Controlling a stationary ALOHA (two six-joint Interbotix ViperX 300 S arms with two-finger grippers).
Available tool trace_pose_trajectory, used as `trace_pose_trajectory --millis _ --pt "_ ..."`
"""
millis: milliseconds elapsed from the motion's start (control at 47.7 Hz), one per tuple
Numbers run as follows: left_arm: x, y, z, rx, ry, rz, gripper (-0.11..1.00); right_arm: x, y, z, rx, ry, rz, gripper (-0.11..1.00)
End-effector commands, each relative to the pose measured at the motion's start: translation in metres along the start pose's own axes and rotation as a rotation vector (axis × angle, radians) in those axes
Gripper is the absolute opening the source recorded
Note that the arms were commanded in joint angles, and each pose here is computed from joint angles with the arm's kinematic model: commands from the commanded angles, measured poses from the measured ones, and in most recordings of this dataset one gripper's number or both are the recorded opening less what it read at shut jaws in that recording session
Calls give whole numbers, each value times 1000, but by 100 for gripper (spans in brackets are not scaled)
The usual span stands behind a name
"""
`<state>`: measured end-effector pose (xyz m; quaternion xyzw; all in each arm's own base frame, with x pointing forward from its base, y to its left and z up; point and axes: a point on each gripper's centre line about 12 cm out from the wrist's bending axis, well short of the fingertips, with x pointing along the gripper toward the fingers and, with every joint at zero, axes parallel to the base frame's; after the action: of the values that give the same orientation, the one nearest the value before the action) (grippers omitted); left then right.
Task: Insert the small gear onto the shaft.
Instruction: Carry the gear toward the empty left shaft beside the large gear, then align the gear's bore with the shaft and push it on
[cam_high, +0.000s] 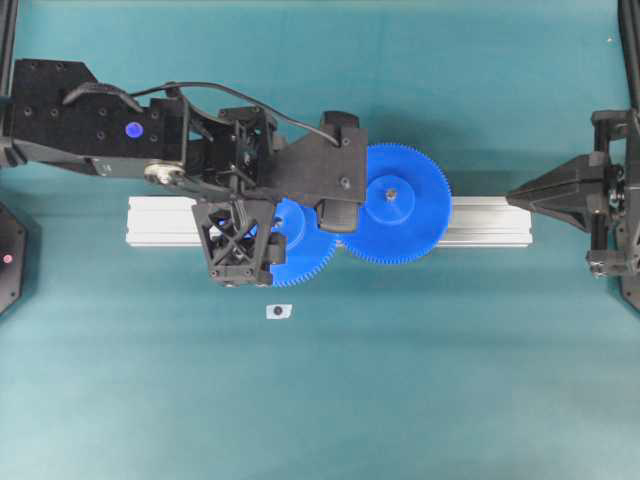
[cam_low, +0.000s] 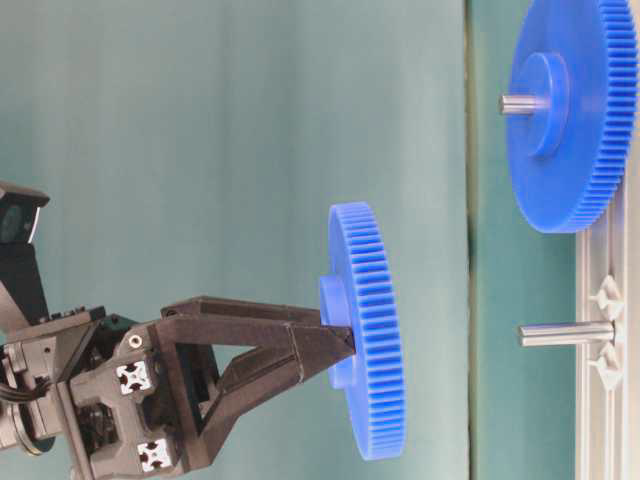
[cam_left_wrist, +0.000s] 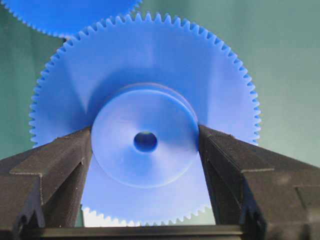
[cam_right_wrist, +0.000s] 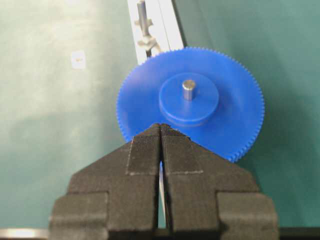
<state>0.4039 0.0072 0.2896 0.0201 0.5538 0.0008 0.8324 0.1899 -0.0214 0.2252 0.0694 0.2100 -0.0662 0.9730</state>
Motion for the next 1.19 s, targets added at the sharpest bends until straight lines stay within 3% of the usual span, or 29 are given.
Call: trace_pose_trajectory --millis 0,398,1174 --pt "-22 3 7 -2 -66 9 69 0 0 4 13 -11 -1 0" --pt "-8 11 3 -17 -89 20 69 0 0 4 13 -12 0 1" --pt "35 15 -14 -28 -34 22 69 -3 0 4 14 -26 2 0"
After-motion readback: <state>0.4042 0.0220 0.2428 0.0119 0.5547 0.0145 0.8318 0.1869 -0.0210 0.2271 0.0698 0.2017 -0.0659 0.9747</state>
